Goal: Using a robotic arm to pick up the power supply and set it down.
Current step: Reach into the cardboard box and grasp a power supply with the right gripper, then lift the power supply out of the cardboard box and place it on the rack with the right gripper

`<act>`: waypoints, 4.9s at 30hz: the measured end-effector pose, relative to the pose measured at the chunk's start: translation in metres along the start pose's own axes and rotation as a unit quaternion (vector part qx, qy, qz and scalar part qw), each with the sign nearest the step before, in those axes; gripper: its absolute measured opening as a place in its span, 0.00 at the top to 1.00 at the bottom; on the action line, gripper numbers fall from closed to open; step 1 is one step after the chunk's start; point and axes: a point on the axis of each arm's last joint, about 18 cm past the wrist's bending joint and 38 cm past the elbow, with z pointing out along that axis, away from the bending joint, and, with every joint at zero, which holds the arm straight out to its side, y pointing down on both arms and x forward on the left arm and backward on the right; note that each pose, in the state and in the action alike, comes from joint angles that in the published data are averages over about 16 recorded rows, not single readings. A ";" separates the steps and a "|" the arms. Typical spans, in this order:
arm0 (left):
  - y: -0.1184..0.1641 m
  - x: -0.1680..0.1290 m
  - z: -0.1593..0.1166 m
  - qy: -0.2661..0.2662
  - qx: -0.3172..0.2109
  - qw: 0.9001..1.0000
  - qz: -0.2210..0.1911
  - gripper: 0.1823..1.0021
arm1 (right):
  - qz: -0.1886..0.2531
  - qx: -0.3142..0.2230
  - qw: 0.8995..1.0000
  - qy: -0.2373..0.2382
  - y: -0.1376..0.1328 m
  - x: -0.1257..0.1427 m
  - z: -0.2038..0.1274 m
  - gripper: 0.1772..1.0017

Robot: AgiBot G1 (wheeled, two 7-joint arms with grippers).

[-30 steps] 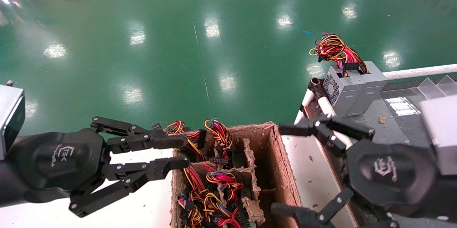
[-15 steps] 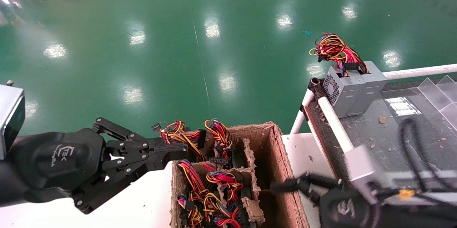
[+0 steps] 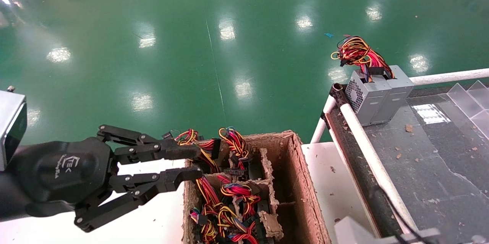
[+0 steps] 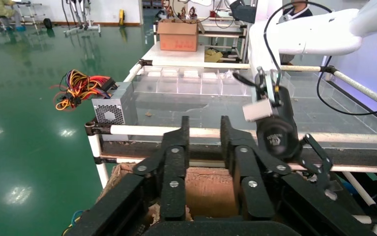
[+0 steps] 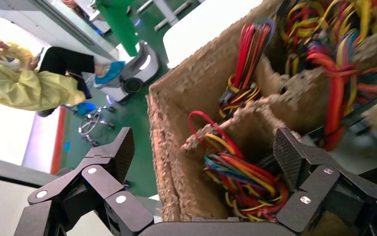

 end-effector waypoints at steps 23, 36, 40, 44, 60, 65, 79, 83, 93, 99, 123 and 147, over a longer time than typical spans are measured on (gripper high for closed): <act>0.000 0.000 0.000 0.000 0.000 1.000 0.000 0.30 | -0.020 -0.045 0.999 0.017 0.022 0.017 0.028 0.06; 0.000 0.000 0.000 0.000 0.000 1.000 0.000 0.06 | -0.055 -0.064 0.996 0.024 0.015 0.017 0.034 0.28; 0.000 0.000 0.000 0.000 0.000 1.000 0.000 0.03 | -0.060 -0.069 0.995 0.027 0.015 0.017 0.035 0.39; 0.000 0.000 0.000 0.000 0.000 1.000 0.000 0.01 | -0.064 -0.072 0.995 0.030 0.015 0.018 0.035 0.50; 0.000 0.000 0.000 0.000 0.000 1.000 0.000 0.00 | -0.070 -0.061 0.995 0.029 0.011 0.014 0.034 0.86; 0.000 0.000 0.000 0.000 0.000 1.000 0.000 0.00 | -0.072 -0.050 0.996 0.026 0.008 0.012 0.033 0.91; 0.000 0.000 0.000 0.000 0.000 1.000 0.000 0.00 | -0.105 0.023 0.993 0.043 -0.015 0.002 0.009 0.93; 0.000 0.000 0.000 0.000 0.000 1.000 0.000 0.00 | -0.123 0.054 0.989 0.057 -0.025 -0.002 -0.005 0.93; 0.000 0.000 0.000 0.000 0.000 1.000 0.000 0.00 | -0.177 0.131 0.970 0.103 -0.058 -0.013 -0.053 0.93; 0.000 0.000 0.000 0.000 0.000 1.000 0.000 0.00 | -0.220 0.164 0.951 0.142 -0.082 -0.022 -0.090 0.93; 0.000 0.000 0.000 0.000 0.000 1.000 0.000 0.00 | -0.285 0.111 0.857 0.415 -0.109 -0.018 -0.245 0.93; 0.000 0.000 0.000 0.000 0.000 1.000 0.000 0.00 | -0.219 0.057 0.811 0.540 -0.052 0.063 -0.289 0.93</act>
